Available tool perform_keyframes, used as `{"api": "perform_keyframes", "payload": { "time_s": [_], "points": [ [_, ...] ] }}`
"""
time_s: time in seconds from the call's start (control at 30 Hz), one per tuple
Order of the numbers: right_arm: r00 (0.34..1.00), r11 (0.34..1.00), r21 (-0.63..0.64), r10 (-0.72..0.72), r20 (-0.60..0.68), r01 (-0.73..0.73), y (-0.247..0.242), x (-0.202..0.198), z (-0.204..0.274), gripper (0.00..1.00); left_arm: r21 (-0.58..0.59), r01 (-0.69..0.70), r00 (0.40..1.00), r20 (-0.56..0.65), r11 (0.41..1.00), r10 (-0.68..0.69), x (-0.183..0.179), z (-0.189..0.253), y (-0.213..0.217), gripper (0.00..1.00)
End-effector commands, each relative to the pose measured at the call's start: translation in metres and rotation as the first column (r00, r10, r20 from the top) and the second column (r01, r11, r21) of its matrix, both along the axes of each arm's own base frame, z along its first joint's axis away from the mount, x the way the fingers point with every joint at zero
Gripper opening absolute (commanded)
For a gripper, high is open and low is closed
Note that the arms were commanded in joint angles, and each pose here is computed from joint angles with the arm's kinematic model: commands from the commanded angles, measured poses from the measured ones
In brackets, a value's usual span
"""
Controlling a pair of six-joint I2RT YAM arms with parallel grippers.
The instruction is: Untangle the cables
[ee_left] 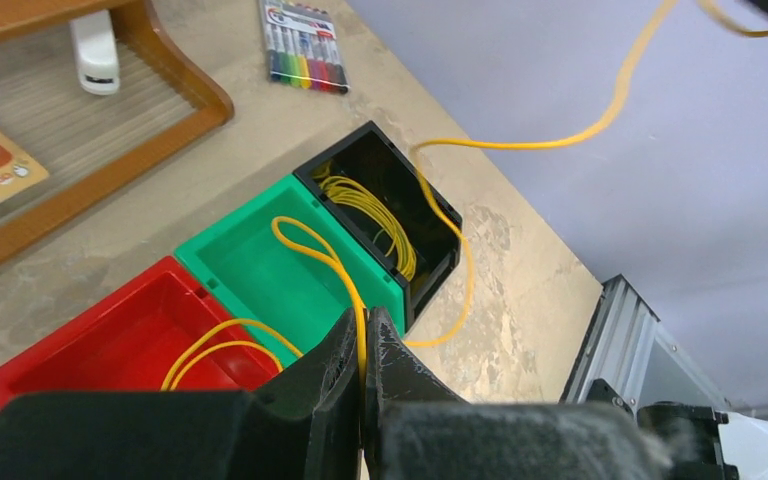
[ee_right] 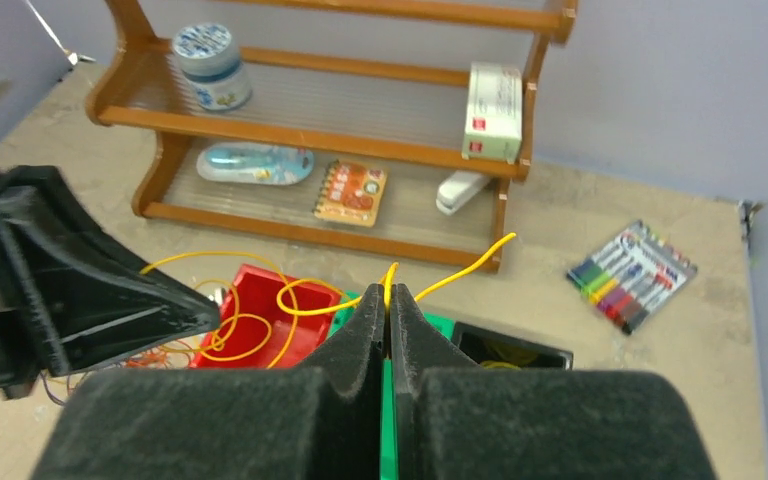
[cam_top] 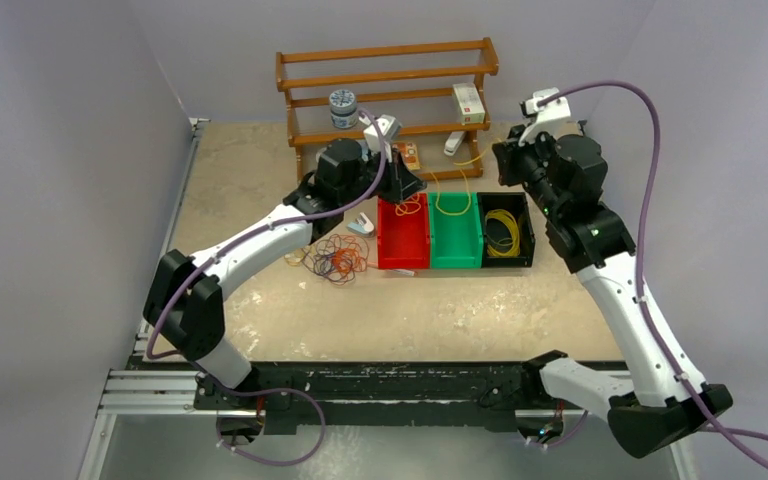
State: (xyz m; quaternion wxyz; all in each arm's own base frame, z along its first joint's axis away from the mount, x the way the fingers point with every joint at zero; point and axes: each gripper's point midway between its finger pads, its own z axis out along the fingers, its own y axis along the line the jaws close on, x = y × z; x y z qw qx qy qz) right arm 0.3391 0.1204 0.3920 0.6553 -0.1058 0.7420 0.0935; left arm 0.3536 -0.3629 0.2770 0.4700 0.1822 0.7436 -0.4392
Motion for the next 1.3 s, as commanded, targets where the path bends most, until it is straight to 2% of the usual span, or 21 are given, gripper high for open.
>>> {"api": "perform_keyframes", "payload": {
  "time_s": [0.0,0.23,0.57,0.8,1.27],
  "points": [
    [0.994,0.99,0.104,0.099,-0.044,-0.094,0.008,0.0,-0.018,0.0,-0.057,0.055,0.996,0.066,0.997,-0.051,-0.008,0.034,-0.022,0.0],
    [0.992,0.986,0.164,0.057,-0.11,-0.038,-0.006,0.005,-0.057,0.0,-0.023,0.101,0.994,0.047,0.995,-0.1,-0.018,0.02,-0.05,0.0],
    [0.987,0.959,0.26,-0.083,-0.134,0.116,-0.056,0.005,-0.076,0.0,-0.019,0.157,0.986,0.06,0.987,-0.156,-0.016,0.023,-0.086,0.0],
    [0.966,0.908,0.329,-0.241,-0.097,0.26,-0.089,-0.004,-0.076,0.0,-0.017,0.218,0.973,0.082,0.976,-0.216,-0.023,0.027,-0.126,0.0],
    [0.938,0.876,0.362,-0.346,0.011,0.319,-0.109,-0.029,-0.064,0.0,-0.012,0.284,0.956,0.075,0.959,-0.283,-0.023,0.009,-0.177,0.0]
  ]
}}
